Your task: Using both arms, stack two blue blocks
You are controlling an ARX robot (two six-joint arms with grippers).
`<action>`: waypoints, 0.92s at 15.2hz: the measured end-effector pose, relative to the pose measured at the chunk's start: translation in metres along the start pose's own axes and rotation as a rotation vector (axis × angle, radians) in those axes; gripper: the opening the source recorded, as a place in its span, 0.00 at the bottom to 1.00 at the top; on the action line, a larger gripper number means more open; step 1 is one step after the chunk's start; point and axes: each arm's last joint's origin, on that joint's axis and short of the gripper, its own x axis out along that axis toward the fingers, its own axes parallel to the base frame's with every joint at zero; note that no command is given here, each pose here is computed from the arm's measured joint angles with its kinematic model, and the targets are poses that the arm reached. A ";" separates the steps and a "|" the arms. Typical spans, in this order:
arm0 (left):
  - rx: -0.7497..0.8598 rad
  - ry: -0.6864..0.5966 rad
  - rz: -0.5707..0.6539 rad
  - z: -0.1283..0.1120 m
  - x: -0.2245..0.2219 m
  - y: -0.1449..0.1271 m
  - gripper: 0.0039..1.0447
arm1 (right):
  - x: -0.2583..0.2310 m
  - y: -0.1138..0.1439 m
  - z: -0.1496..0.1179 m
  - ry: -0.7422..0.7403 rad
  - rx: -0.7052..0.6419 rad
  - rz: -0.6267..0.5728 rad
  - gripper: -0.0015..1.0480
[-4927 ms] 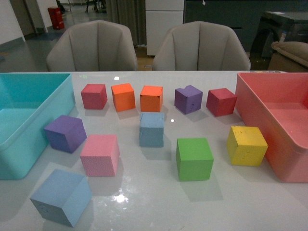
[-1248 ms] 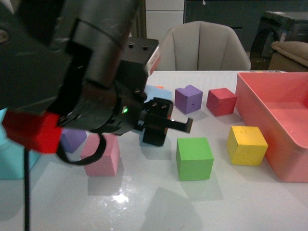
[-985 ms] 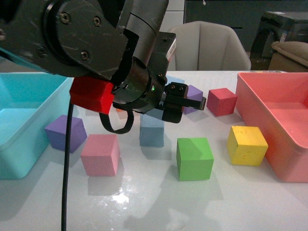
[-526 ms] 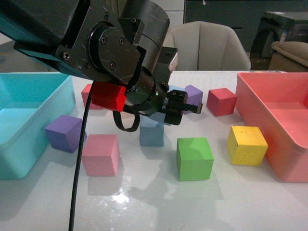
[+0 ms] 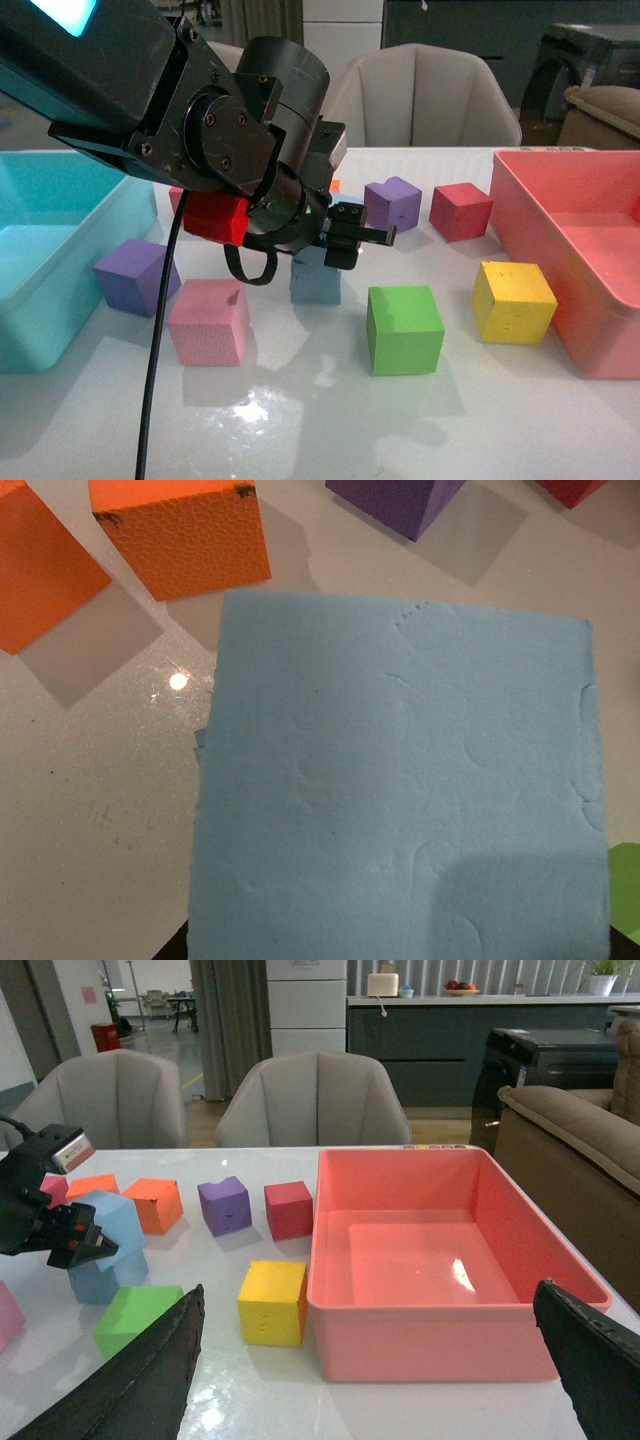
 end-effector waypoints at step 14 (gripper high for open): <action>-0.025 -0.078 0.012 0.014 -0.015 0.005 0.94 | 0.000 0.000 0.000 0.000 0.000 0.000 0.94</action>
